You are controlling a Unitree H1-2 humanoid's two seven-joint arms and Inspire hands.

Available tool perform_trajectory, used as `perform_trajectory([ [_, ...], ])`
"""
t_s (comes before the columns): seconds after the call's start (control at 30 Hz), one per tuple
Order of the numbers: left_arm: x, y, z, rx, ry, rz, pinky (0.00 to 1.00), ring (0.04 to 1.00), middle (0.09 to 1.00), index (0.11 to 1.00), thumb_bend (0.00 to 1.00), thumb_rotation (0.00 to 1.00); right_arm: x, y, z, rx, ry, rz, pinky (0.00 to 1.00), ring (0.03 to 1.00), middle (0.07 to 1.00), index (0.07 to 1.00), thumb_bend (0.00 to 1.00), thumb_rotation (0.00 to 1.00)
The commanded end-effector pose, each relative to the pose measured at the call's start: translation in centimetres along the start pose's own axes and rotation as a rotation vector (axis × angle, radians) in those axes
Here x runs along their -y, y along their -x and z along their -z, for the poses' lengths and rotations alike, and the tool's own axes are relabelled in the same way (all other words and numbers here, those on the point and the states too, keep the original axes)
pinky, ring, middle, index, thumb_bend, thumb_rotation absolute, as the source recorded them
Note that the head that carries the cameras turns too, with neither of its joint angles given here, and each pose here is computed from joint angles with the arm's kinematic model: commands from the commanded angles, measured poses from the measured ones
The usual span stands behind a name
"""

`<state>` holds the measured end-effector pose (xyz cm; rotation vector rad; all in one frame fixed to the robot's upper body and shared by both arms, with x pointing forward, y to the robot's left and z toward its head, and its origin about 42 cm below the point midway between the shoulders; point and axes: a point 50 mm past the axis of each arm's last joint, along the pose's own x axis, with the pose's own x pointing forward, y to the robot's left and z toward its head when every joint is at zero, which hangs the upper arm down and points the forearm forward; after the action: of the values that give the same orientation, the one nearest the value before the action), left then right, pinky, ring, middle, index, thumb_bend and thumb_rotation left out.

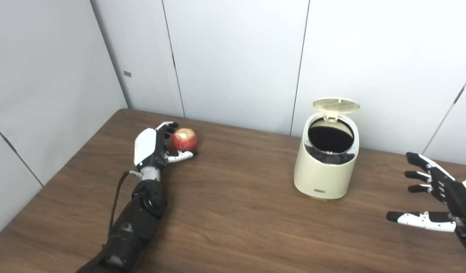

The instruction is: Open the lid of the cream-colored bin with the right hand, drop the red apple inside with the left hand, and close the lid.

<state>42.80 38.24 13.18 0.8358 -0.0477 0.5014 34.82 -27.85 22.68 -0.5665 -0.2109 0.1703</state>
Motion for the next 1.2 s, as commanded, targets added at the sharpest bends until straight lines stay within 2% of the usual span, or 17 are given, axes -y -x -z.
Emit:
perform_trajectory([
  [0.0, -0.4, -1.1, -0.8, 0.016, 0.017, -0.002, 0.55, 0.648, 0.649, 0.714, 0.89, 0.12, 1.2, -0.4, -1.6, 0.068, 0.016, 0.030, 0.68, 0.810, 0.890, 0.879, 0.70, 0.00],
  [0.07, -0.1, -1.2, -0.7, 0.015, 0.021, 0.001, 0.52, 0.590, 0.592, 0.660, 0.90, 0.09, 1.3, -0.3, -1.7, 0.065, 0.016, 0.033, 0.68, 0.808, 0.888, 0.876, 0.70, 0.00],
  [0.13, 0.1, -1.2, -0.5, 0.018, 0.020, 0.004, 0.44, 0.503, 0.507, 0.588, 0.88, 0.05, 1.3, -0.2, -1.7, 0.061, 0.017, 0.034, 0.69, 0.813, 0.892, 0.877, 0.70, 0.00],
  [0.17, 0.2, -1.2, -0.4, 0.023, 0.016, 0.004, 0.41, 0.477, 0.480, 0.564, 0.70, 0.03, 1.4, -0.2, -1.8, 0.056, 0.019, 0.036, 0.69, 0.814, 0.892, 0.877, 0.70, 0.01],
  [0.2, 0.3, -1.2, -0.4, 0.027, 0.013, 0.004, 0.39, 0.451, 0.467, 0.548, 0.61, 0.01, 1.4, -0.1, -1.8, 0.052, 0.020, 0.037, 0.70, 0.814, 0.891, 0.877, 0.70, 0.02],
  [0.27, 0.6, -1.2, -0.1, 0.030, 0.017, -0.005, 0.33, 0.397, 0.450, 0.526, 0.54, 0.00, 1.4, -0.1, -1.8, 0.050, 0.018, 0.041, 0.70, 0.813, 0.888, 0.877, 0.71, 0.02],
  [0.33, 0.8, -1.2, 0.1, 0.035, 0.011, -0.012, 0.30, 0.366, 0.461, 0.499, 0.53, 0.00, 1.5, -0.1, -1.8, 0.054, 0.019, 0.040, 0.70, 0.808, 0.880, 0.876, 0.70, 0.01],
  [0.63, 1.1, -1.4, 0.2, 0.061, -0.006, -0.049, 0.29, 0.340, 0.460, 0.495, 0.52, 0.00, 1.6, 0.0, -1.9, 0.048, 0.022, 0.039, 0.70, 0.812, 0.883, 0.876, 0.70, 0.01],
  [0.77, 1.0, -1.2, 0.2, 0.082, 0.001, -0.080, 0.29, 0.360, 0.462, 0.494, 0.52, 0.00, 1.4, 0.1, -1.9, 0.040, 0.013, 0.041, 0.71, 0.818, 0.888, 0.878, 0.69, 0.00],
  [0.9, 0.6, -0.9, -0.2, 0.131, 0.027, -0.128, 0.37, 0.374, 0.457, 0.504, 0.52, 0.00, 1.2, 0.2, -1.9, 0.047, 0.016, 0.042, 0.70, 0.818, 0.887, 0.879, 0.69, 0.00],
  [1.03, -0.2, -0.9, -1.6, 0.179, 0.053, -0.149, 0.44, 0.377, 0.446, 0.511, 0.52, 0.00, 1.0, 0.2, -2.1, 0.020, 0.029, 0.047, 0.70, 0.826, 0.897, 0.886, 0.69, 0.00],
  [1.07, -0.5, -0.8, -2.1, 0.195, 0.060, -0.150, 0.44, 0.378, 0.445, 0.511, 0.52, 0.00, 1.0, 0.2, -2.0, 0.015, 0.035, 0.047, 0.72, 0.833, 0.903, 0.891, 0.69, 0.00],
  [1.17, -1.2, -0.6, -3.5, 0.229, 0.070, -0.156, 0.33, 0.377, 0.444, 0.510, 0.52, 0.00, 0.8, 0.1, -2.0, 0.011, 0.043, 0.047, 0.72, 0.839, 0.905, 0.892, 0.69, 0.00],
])
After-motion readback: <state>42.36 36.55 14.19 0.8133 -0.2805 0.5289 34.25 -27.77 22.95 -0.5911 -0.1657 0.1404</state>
